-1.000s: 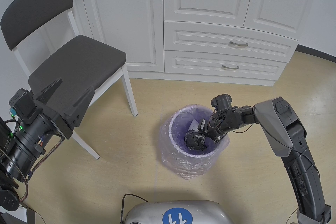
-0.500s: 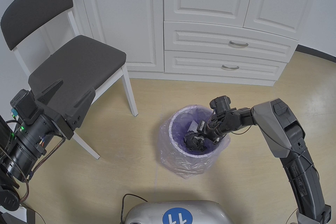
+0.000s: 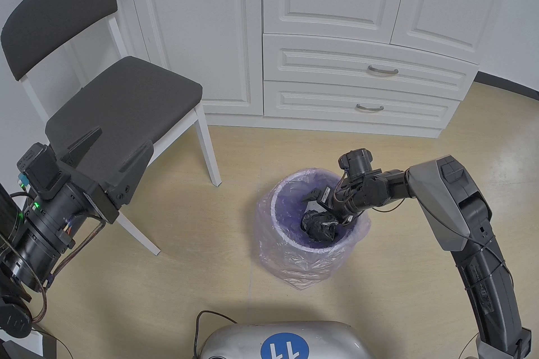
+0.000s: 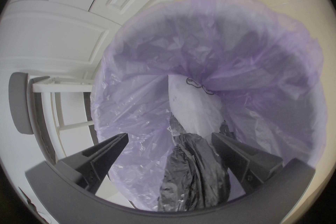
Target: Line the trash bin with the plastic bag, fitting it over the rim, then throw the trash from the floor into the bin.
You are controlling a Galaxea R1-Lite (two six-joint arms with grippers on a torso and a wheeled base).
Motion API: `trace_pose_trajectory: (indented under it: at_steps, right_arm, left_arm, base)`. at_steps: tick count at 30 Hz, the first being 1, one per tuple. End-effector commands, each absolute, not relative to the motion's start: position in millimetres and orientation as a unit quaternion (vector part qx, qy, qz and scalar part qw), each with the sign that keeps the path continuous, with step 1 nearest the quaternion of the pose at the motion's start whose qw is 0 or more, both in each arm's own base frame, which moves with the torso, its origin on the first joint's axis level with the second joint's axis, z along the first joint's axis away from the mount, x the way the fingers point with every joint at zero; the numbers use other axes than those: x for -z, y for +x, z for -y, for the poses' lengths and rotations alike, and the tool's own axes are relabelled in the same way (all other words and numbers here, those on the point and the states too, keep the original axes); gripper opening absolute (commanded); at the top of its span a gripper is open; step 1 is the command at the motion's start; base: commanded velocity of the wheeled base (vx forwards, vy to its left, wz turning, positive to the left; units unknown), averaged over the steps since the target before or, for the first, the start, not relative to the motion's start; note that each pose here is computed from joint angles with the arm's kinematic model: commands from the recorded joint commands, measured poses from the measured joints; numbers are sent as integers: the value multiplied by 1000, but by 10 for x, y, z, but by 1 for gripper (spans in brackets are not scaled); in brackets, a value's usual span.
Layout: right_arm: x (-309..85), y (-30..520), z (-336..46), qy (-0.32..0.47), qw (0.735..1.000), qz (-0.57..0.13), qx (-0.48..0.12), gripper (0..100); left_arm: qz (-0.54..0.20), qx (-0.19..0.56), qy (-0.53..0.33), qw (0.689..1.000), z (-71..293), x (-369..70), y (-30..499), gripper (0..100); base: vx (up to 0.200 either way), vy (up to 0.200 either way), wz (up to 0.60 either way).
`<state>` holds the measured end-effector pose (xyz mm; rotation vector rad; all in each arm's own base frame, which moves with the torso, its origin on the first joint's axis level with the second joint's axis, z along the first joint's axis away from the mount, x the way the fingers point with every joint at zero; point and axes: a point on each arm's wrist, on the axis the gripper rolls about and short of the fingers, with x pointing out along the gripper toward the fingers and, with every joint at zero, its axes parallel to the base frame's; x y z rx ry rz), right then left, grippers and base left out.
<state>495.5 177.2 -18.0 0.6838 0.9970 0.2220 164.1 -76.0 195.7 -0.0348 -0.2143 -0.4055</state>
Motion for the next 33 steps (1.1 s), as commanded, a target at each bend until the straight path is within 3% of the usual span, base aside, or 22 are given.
trace_pose_trajectory:
  at_steps: [1, 9, 21, 26, 33]
  right_arm:
    - [-106, 4956, -1769, 337, 821, -448, -110, 100]
    - [-642, 4884, -1846, 385, 815, -418, -119, 100]
    - [-1413, 4618, -1765, 381, 832, -374, -152, 100]
    - [-1412, 4543, -1609, 322, 857, -371, -156, 100]
    - [-1271, 4416, -1086, 153, 912, -365, -104, 100]
  left_arm:
    - [108, 200, -18, 974, 756, -1965, 1640, 100]
    - [115, 200, -20, 973, 750, -1991, 1626, 100]
    - [100, 200, -18, 974, 765, -1934, 1654, 100]
    - [93, 200, -17, 975, 779, -1910, 1682, 100]
    - [94, 200, -20, 975, 772, -1914, 1674, 100]
  base:
    - [0, 0, 0]
    - [0, 0, 0]
    - [0, 0, 0]
    - [0, 0, 0]
    - [0, 0, 0]
